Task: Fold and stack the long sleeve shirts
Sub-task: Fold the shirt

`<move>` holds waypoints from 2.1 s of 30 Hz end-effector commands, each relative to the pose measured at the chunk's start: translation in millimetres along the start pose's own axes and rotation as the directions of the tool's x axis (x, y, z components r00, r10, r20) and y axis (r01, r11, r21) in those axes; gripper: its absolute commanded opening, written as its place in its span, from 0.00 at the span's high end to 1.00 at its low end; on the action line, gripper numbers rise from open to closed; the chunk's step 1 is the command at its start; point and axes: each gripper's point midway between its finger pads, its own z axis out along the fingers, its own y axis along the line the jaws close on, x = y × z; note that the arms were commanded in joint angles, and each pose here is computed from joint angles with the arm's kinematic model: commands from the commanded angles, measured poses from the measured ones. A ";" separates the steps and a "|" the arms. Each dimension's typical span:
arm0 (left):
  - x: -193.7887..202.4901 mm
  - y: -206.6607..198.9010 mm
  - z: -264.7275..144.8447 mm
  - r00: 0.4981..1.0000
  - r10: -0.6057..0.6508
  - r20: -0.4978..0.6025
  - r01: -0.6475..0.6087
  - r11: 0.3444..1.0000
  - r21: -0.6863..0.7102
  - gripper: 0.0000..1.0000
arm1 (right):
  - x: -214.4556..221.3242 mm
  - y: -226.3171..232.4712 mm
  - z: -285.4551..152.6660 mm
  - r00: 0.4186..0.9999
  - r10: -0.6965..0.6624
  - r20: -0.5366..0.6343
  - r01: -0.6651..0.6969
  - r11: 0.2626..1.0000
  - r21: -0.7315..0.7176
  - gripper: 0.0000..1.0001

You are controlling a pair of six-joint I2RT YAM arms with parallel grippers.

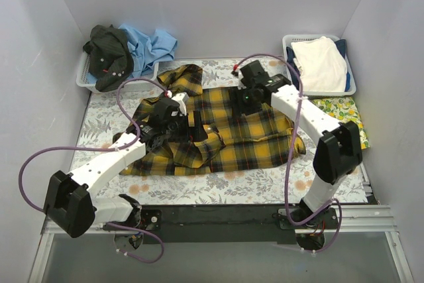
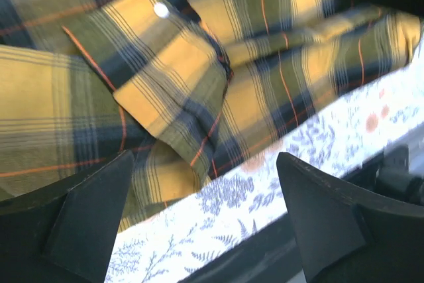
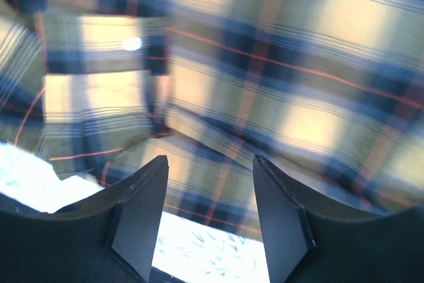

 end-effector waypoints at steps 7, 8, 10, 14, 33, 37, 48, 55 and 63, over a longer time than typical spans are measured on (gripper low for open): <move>-41.7 101.9 -44.4 0.905 -0.305 0.297 0.407 0.823 -0.396 0.09 | 3.9 116.3 49.4 0.939 -0.344 -0.014 0.337 0.926 -0.171 0.37; -46.8 116.2 -51.8 0.881 -0.332 0.336 0.452 0.799 -0.397 0.09 | 6.4 121.4 54.6 0.933 -0.360 -0.018 0.352 0.920 -0.174 0.37; -48.9 128.9 -64.1 0.854 -0.350 0.385 0.496 0.772 -0.398 0.09 | 11.9 132.6 67.9 0.924 -0.382 -0.034 0.371 0.912 -0.174 0.37; -42.5 144.4 -72.0 0.853 -0.352 0.385 0.506 0.735 -0.452 0.09 | 19.3 144.7 84.3 0.917 -0.395 -0.057 0.379 0.906 -0.187 0.36; -11.3 189.3 -75.9 0.784 -0.465 0.411 0.621 0.582 -0.525 0.08 | 53.6 158.5 112.0 0.868 -0.480 -0.129 0.458 0.873 -0.167 0.32; -7.0 195.0 -73.9 0.774 -0.488 0.403 0.632 0.569 -0.526 0.08 | 58.0 145.2 119.1 0.869 -0.468 -0.162 0.456 0.884 -0.105 0.36; 5.5 206.2 -63.0 0.753 -0.539 0.377 0.654 0.551 -0.519 0.08 | 38.0 97.8 96.2 0.912 -0.383 -0.145 0.405 0.898 0.175 0.99; -17.0 208.3 -64.5 0.744 -0.527 0.410 0.667 0.559 -0.492 0.08 | 20.2 80.8 35.7 0.945 -0.327 -0.026 0.321 0.906 0.277 0.99; -45.8 216.8 -56.2 0.733 -0.529 0.427 0.680 0.567 -0.464 0.08 | 22.8 55.1 -25.6 0.956 -0.260 0.132 0.203 0.919 0.338 0.99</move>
